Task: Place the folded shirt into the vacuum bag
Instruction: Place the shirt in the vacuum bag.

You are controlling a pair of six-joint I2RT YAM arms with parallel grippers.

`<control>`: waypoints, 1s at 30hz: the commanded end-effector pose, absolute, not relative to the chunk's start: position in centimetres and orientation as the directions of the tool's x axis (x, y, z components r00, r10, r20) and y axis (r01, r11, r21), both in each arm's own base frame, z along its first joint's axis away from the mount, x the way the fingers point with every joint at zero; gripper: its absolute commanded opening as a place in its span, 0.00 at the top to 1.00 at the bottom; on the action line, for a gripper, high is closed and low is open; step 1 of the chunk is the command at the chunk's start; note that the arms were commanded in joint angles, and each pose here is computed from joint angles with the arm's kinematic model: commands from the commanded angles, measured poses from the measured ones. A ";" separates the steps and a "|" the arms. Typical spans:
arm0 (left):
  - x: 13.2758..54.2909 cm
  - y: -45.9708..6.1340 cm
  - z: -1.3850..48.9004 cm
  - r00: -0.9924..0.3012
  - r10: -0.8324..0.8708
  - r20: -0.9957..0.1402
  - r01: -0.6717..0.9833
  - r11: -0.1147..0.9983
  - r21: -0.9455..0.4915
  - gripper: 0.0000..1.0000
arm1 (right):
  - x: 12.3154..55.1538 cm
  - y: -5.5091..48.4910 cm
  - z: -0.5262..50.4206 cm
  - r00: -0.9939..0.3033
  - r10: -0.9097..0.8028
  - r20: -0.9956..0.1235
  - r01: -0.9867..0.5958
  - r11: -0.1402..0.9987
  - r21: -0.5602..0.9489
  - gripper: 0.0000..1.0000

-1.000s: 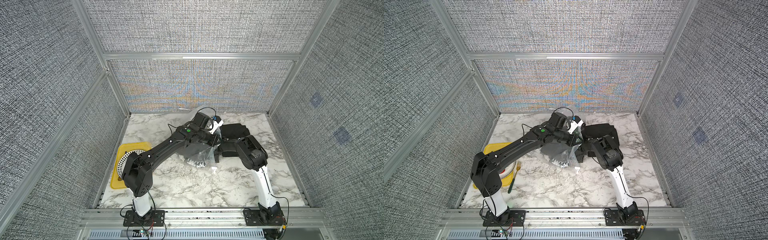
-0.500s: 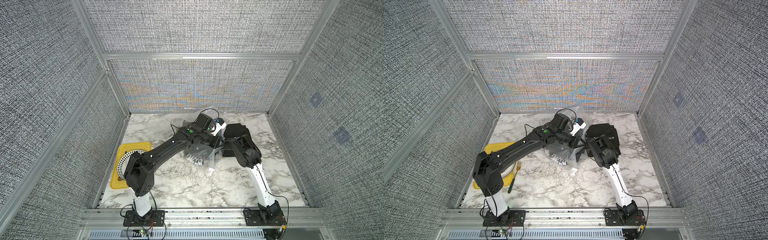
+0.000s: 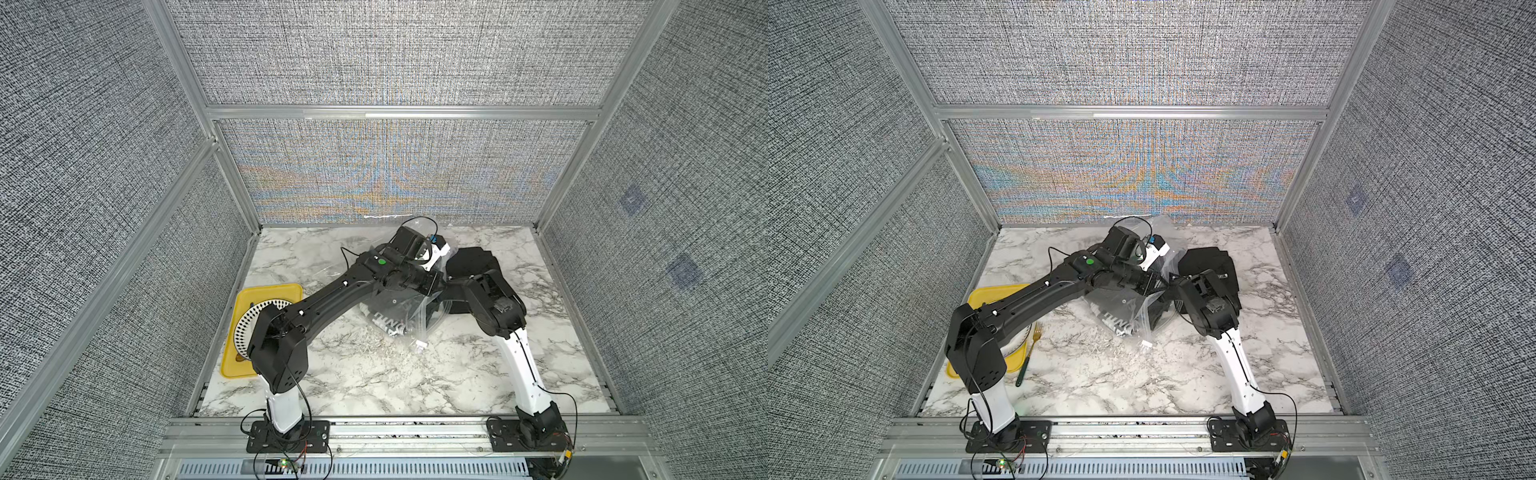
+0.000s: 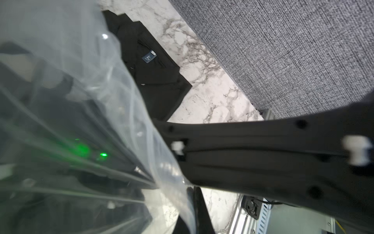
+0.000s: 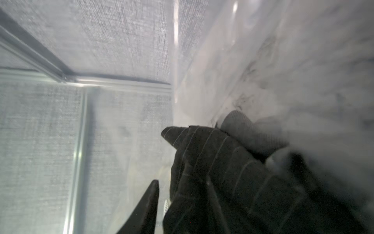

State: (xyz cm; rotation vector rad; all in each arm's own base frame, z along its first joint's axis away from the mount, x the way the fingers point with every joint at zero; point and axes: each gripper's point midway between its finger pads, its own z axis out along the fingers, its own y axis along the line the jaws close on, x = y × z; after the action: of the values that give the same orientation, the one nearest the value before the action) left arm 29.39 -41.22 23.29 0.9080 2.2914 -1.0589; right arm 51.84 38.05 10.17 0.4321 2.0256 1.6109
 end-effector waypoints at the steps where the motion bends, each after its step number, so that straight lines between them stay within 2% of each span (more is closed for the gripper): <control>1: 31.9 -39.9 24.1 -0.651 0.332 -0.683 0.719 0.559 -0.413 1.00 | 49.8 38.0 9.6 -0.845 0.430 -0.318 -0.152 0.376 0.914 0.50; 3: 33.1 -39.0 24.3 -0.650 0.310 -0.694 0.702 0.595 -0.391 1.00 | 48.9 37.6 9.3 -0.844 0.391 -0.367 -0.180 0.438 0.881 0.44; 9: 36.9 -36.3 26.2 -0.634 0.238 -0.736 0.649 0.681 -0.339 1.00 | 45.7 37.3 6.9 -0.857 0.279 -0.433 -0.235 0.536 0.811 0.38; 15: 38.2 -35.3 25.1 -0.646 0.269 -0.714 0.627 0.720 -0.296 1.00 | 43.8 35.8 7.3 -0.838 0.211 -0.503 -0.285 0.617 0.733 0.27; 19: 37.9 -35.4 25.0 -0.647 0.262 -0.716 0.630 0.712 -0.309 1.00 | 42.0 34.5 8.7 -0.817 0.196 -0.542 -0.318 0.630 0.708 0.22; 30: 37.3 -35.2 24.3 -0.657 0.285 -0.698 0.639 0.702 -0.315 1.00 | 38.9 29.7 10.2 -0.797 0.257 -0.547 -0.283 0.641 0.714 0.16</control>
State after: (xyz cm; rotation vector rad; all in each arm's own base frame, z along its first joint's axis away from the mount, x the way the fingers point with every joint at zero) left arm 37.45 -35.43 24.39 0.6860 2.2824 -0.7398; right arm 38.68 30.62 9.02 -0.0284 2.2742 1.1260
